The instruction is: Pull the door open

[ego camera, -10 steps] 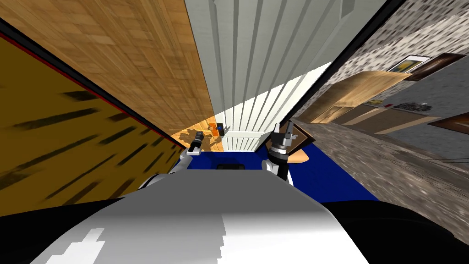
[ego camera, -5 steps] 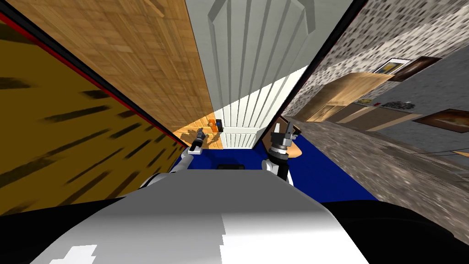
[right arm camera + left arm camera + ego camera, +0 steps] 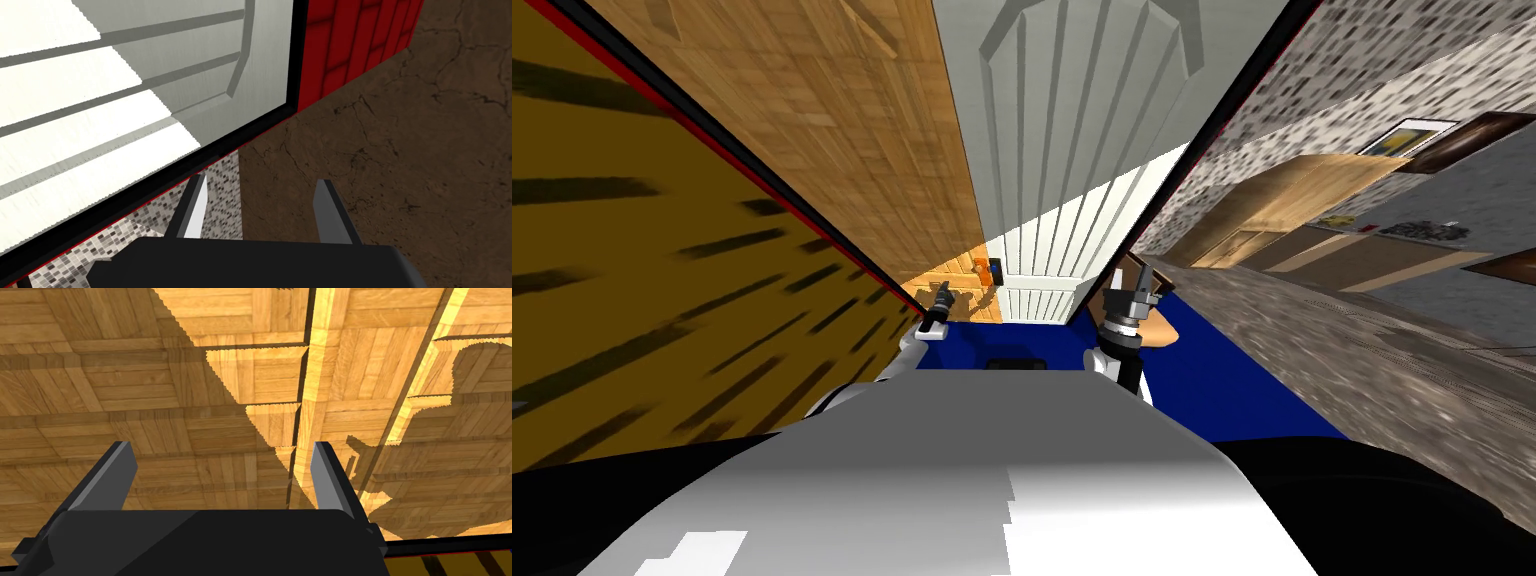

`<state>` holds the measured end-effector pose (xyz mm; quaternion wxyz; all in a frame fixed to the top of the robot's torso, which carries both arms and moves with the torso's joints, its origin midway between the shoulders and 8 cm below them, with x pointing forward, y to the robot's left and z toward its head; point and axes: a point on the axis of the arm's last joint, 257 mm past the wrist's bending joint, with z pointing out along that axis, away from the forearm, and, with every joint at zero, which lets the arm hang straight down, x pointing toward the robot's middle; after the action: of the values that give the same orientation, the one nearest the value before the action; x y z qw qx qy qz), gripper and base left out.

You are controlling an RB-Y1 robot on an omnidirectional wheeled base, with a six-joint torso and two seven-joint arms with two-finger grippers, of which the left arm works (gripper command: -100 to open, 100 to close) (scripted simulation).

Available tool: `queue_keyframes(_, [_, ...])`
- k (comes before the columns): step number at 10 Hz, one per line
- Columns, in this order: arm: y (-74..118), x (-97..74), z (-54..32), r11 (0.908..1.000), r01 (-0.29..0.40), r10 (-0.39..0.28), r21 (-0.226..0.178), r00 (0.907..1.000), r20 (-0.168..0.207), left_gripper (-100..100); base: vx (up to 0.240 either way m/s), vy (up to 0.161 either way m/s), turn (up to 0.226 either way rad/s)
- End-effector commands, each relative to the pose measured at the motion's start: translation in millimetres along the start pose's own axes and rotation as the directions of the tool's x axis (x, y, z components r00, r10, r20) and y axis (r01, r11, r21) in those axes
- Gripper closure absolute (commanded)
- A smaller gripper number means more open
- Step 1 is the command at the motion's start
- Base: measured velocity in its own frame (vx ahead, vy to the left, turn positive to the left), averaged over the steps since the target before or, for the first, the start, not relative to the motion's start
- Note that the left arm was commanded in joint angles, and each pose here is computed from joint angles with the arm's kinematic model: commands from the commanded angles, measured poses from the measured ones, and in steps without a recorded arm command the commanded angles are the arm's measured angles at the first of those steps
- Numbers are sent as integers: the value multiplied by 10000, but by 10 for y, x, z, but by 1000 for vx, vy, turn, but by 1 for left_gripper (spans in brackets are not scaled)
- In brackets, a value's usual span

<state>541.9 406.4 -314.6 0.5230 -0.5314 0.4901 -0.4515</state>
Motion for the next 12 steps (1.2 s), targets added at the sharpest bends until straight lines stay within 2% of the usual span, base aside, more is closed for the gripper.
queue_keyframes(1, [51,-251,-66,9998,-124,129,-134,9993,361,-100,114,154,126])
queue_keyframes(3, [40,-244,-55,9999,-120,124,-105,9992,371,-100,161,61,-10])
queue_keyframes(5, [-1,-129,-12,10000,-59,59,7,9997,229,-100,187,-5,-85])
queue_keyframes(7, [-68,66,51,9998,47,-47,178,10000,-28,-100,176,-60,-103])
queue_keyframes(9, [-164,330,125,9990,196,-181,401,9991,-387,-100,173,-130,-158])
queue_keyframes(10, [-131,255,116,9993,156,-147,334,9995,-273,-100,78,-65,-30])
queue_keyframes(11, [-131,255,116,9993,156,-147,334,9995,-273,100,-11,7,32])
queue_keyframes(12, [-131,255,116,9993,156,-147,334,9995,-273,100,-28,28,16])
